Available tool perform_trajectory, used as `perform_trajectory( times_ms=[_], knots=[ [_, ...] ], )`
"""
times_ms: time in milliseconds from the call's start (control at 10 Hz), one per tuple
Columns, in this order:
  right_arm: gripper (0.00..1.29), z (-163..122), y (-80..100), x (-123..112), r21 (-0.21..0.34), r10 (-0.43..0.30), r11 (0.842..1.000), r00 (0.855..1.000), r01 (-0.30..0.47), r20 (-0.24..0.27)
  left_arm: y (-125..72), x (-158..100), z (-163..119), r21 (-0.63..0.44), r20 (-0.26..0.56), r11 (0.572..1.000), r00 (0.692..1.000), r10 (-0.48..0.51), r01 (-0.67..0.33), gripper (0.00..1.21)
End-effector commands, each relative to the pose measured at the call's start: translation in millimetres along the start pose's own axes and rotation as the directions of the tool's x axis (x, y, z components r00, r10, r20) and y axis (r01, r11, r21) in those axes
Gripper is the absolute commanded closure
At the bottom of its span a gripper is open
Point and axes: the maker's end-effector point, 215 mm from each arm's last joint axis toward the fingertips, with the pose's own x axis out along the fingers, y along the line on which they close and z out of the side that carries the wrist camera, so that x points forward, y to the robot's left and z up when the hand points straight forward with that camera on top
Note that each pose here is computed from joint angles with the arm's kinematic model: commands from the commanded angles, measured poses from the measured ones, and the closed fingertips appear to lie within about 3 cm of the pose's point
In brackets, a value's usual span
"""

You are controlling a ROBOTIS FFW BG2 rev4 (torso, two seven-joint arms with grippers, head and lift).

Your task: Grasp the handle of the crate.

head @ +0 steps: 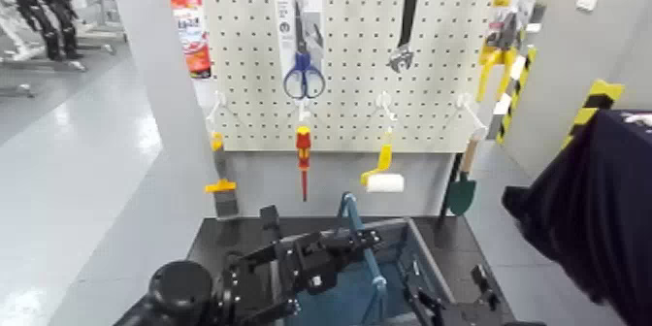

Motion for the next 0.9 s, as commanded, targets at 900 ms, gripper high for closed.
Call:
perform_trajectory(
  times_ms=[900],
  knots=[
    [0.14,-2,-1.7,-2,-0.01,-0.01,1.0,1.0,0.009,-0.005,-28.0,-39,-52,-0.003,0.001,1.0,1.0,0.015,-0.015,1.14]
  ],
)
